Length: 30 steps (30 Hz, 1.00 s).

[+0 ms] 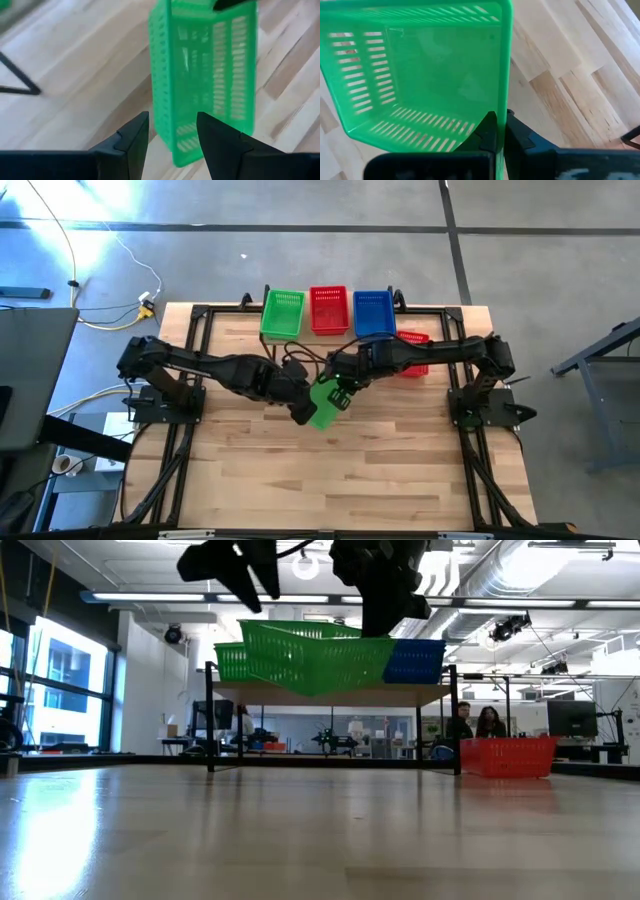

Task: Stack baskets on shelf by color
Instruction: Stack the green bin on top of the stacked green bins on the shelf

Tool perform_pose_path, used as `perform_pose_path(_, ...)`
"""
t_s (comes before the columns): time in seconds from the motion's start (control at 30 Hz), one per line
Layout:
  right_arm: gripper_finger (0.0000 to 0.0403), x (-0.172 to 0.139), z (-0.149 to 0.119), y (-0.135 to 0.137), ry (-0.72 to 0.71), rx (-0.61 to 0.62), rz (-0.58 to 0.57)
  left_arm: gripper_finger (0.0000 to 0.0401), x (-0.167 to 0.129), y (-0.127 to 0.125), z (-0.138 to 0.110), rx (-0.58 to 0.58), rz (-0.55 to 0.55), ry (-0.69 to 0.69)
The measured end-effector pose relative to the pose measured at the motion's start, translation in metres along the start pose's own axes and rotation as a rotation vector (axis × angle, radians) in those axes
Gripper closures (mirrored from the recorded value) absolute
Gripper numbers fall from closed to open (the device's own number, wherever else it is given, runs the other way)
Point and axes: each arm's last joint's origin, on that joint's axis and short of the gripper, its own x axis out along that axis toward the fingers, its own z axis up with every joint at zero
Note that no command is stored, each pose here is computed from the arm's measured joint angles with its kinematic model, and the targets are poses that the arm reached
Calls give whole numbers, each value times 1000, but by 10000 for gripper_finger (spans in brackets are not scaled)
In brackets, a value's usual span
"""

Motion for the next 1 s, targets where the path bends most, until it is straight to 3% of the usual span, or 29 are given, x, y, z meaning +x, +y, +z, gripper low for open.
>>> perform_pose_path(0.2,403,0,0,0,-1,1,3,245,11,-8,0,11,-23,23)
perform_pose_path(0.57,403,0,-1,1,24,-57,28,245,22,-4,1,31,46,39)
perform_pose_path(0.83,403,-9,2,7,-17,-214,42,245,28,-2,4,101,25,82)
perform_pose_path(1.0,403,-18,7,9,-43,-215,62,245,31,-3,5,107,37,70)
